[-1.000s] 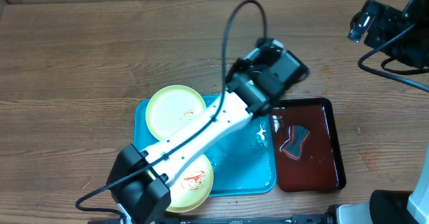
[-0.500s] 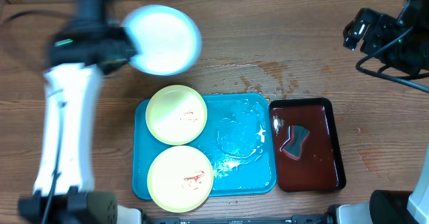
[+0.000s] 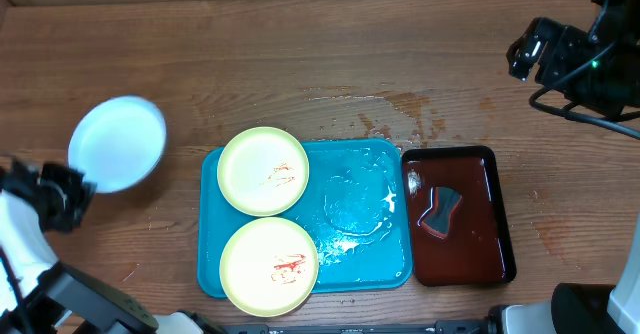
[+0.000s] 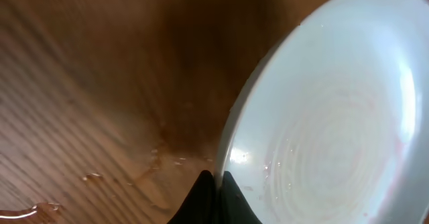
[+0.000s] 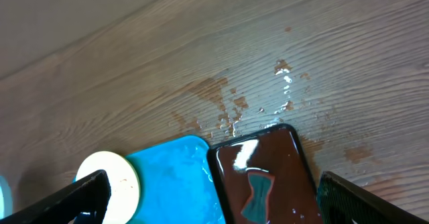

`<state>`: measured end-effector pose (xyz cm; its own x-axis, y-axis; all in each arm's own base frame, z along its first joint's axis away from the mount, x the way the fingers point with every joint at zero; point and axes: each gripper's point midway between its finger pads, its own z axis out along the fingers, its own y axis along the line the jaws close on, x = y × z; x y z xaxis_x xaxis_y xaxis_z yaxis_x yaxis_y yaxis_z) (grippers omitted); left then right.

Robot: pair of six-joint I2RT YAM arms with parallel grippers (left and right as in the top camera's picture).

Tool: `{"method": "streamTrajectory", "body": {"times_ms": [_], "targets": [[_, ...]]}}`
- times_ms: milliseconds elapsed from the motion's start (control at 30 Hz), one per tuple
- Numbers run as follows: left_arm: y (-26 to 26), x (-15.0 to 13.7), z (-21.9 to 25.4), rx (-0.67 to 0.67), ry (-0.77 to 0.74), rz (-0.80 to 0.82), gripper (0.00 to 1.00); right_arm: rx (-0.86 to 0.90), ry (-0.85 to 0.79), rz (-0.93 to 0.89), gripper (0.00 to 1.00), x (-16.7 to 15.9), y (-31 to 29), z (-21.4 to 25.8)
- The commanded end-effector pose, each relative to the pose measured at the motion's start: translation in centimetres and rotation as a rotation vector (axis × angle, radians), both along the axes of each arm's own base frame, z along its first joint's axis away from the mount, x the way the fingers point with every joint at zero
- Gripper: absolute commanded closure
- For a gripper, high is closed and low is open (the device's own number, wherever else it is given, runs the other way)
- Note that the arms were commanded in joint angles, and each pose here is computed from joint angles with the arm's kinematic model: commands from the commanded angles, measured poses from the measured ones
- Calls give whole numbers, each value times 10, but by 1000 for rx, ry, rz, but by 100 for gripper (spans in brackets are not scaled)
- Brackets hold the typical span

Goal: Clean dirty plates on tray and stack at the side
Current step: 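Carry the white plate left and set it on the table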

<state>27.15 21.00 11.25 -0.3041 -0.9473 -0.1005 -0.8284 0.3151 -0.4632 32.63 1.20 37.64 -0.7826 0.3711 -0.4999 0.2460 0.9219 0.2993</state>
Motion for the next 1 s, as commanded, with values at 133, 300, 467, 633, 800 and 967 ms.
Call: {"method": "streamTrajectory", "body": {"times_ms": [133, 300, 467, 633, 800, 967], "targets": [[5, -19, -41, -26, 32, 104, 96, 17, -27, 19, 0, -5, 4, 9], [15, -33, -66, 2, 154, 153, 96, 17, -27, 19, 0, -5, 4, 9], [13, -34, -91, -46, 202, 154, 96, 23, -28, 24, 0, -5, 5, 9], [15, -31, -99, -23, 224, 145, 96, 23, -28, 24, 0, -5, 5, 9], [21, -33, -100, 0, 235, 158, 73, 34, -32, 59, 0, -5, 10, 10], [10, -21, -95, -47, 177, 116, 31, 37, -32, 60, 0, -5, 11, 10]]}}
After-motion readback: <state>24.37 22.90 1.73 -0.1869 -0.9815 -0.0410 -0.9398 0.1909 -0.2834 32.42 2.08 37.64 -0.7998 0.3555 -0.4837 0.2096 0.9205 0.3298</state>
